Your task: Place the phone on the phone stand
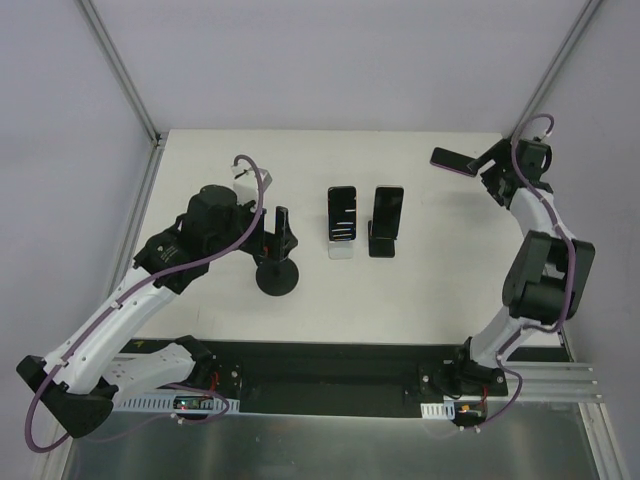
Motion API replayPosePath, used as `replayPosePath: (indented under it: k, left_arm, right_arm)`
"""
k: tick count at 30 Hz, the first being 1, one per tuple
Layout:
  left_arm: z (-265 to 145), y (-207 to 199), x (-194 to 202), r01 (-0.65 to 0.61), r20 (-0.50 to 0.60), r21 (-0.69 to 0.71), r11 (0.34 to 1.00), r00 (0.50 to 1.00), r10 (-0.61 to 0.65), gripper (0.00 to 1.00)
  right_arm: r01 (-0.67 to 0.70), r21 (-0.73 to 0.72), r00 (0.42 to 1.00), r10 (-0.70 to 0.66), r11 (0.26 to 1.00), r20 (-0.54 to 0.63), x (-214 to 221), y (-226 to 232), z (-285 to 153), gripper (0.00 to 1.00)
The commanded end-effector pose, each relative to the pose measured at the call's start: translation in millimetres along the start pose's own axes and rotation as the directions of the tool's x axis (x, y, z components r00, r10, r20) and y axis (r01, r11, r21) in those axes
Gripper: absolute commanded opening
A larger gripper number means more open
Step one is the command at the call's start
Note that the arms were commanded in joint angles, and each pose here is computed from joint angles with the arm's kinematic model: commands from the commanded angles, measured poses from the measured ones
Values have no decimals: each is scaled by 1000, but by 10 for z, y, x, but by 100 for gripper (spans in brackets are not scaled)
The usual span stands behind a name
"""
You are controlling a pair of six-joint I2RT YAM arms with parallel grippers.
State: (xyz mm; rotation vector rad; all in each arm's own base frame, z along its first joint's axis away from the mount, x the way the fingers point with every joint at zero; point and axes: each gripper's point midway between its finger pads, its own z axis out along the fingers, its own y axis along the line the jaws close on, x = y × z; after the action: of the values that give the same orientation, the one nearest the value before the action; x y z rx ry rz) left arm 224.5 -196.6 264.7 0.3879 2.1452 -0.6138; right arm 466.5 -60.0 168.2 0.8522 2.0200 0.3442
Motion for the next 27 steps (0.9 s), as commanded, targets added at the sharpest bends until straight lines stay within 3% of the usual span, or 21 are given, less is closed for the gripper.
replayPosePath:
  k: [1, 3, 5, 7, 12, 13, 16, 21, 27]
  left_arm:
    - [-174, -245, -238, -55, 81, 117, 992, 996, 46, 99]
    - [-218, -316, -279, -74, 90, 152, 986, 994, 61, 99]
    - [-244, -308, -318, -90, 106, 145, 985, 992, 75, 99]
    - [-242, -276, -335, -102, 114, 126, 987, 990, 88, 99]
    - [-96, -238, -197, -77, 84, 124, 989, 994, 67, 99]
    - [-83, -276, -168, -71, 78, 149, 986, 995, 60, 99]
    - [8, -360, -90, -58, 59, 206, 977, 997, 47, 99]
    - [102, -352, -22, -49, 38, 211, 976, 998, 42, 99]
    - [133, -260, -11, -56, 42, 173, 983, 998, 49, 99]
  right_arm:
    - [-98, -75, 988, 106, 992, 116, -589, 313, 466, 88]
    - [-152, -52, 977, 158, 987, 143, -700, 247, 834, 81]
    - [-191, -45, 972, 196, 981, 131, -652, 145, 1209, 65]
    - [-209, -79, 962, 219, 975, 161, -816, 250, 1368, 61]
    - [-282, 12, 934, 272, 959, 233, -834, -73, 1891, 60]
    - [-276, -26, 924, 273, 961, 267, -1041, 43, 1904, 60]
    - [-274, -5, 938, 269, 962, 217, -862, -114, 2301, 60]
    - [-331, -20, 902, 322, 944, 288, -1025, -175, 2452, 59]
    - [-412, -77, 881, 419, 908, 222, -877, -145, 2744, 53]
